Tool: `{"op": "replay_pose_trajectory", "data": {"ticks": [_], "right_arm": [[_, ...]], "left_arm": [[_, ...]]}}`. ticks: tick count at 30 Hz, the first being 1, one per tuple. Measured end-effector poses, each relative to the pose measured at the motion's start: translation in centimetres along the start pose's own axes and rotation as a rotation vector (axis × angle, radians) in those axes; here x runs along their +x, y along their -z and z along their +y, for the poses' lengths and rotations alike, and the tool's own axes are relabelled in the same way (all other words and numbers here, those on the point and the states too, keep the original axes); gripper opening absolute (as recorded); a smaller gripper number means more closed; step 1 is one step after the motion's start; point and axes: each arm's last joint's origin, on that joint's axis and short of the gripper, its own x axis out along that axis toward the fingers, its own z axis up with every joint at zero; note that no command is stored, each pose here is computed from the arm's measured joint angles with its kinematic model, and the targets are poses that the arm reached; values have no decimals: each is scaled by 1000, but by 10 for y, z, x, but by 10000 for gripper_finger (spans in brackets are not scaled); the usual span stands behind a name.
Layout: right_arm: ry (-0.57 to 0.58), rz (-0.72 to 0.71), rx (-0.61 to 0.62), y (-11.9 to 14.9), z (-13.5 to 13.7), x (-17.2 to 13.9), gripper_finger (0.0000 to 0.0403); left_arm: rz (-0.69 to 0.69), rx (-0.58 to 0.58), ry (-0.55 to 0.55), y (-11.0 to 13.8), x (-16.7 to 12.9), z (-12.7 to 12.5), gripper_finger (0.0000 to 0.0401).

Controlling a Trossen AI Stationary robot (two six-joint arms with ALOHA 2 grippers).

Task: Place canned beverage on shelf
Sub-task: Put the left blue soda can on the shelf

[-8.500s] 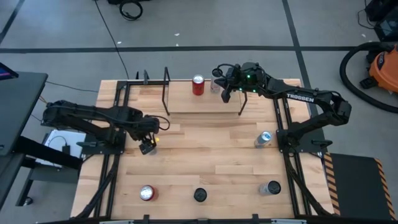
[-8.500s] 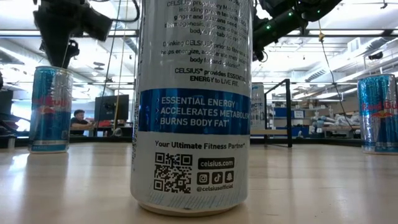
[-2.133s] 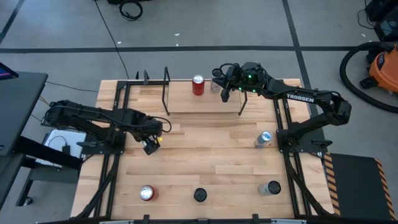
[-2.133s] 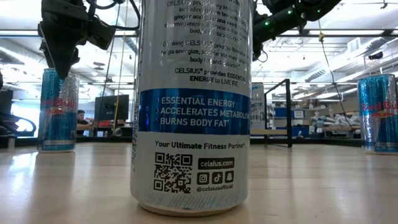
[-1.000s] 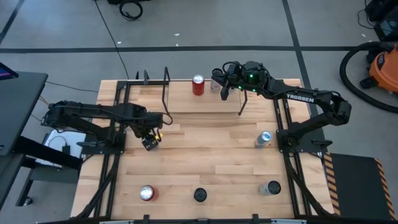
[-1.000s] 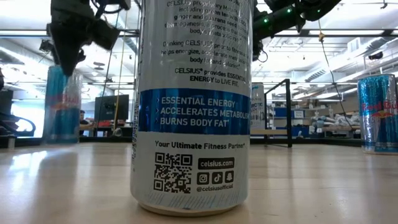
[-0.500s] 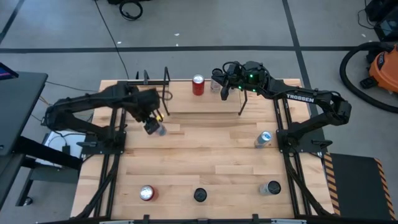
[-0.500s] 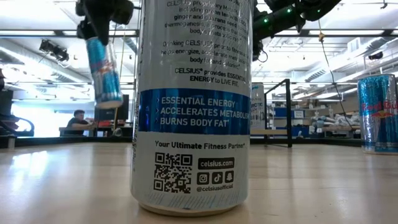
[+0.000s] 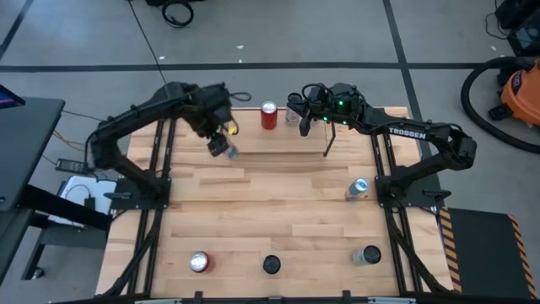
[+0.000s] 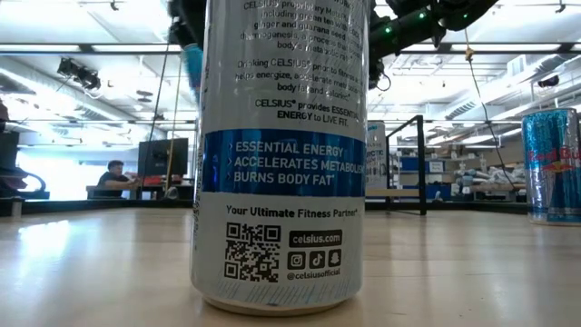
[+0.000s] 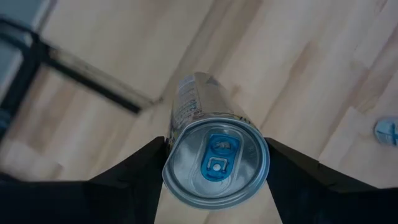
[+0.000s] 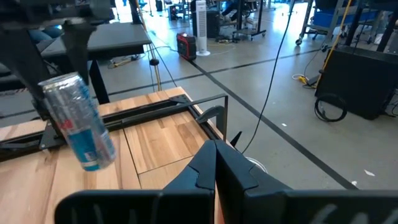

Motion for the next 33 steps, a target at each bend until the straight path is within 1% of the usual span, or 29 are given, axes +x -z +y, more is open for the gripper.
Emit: {"op": "replay_pose_trajectory", "data": {"ticks": [6, 8, 11, 15, 18, 20, 27, 33], "right_arm": [[0, 6, 1, 1, 0, 0, 10], [0, 15, 2, 2, 0, 0, 10], [1, 34, 4, 3, 0, 0, 10], [2, 52, 14, 5, 0, 0, 10], [2, 66, 17, 6, 0, 0, 10], [2, 73, 18, 7, 0, 0, 10], [2, 80, 18, 8, 0, 0, 10], [-1, 84, 18, 8, 1, 0, 10]], "left_arm": [[-49, 87, -27, -36, -5, 11, 242], [-58, 127, -61, -50, -1, 17, 242], [-62, 184, -73, -67, 6, 25, 243], [-51, 234, -83, -83, 18, 34, 243], [11, 252, -79, -87, 29, 43, 243], [50, 240, -80, -88, 37, 51, 243], [67, 178, -103, -92, 47, 86, 243], [62, 156, -97, -94, 52, 101, 243]]}}
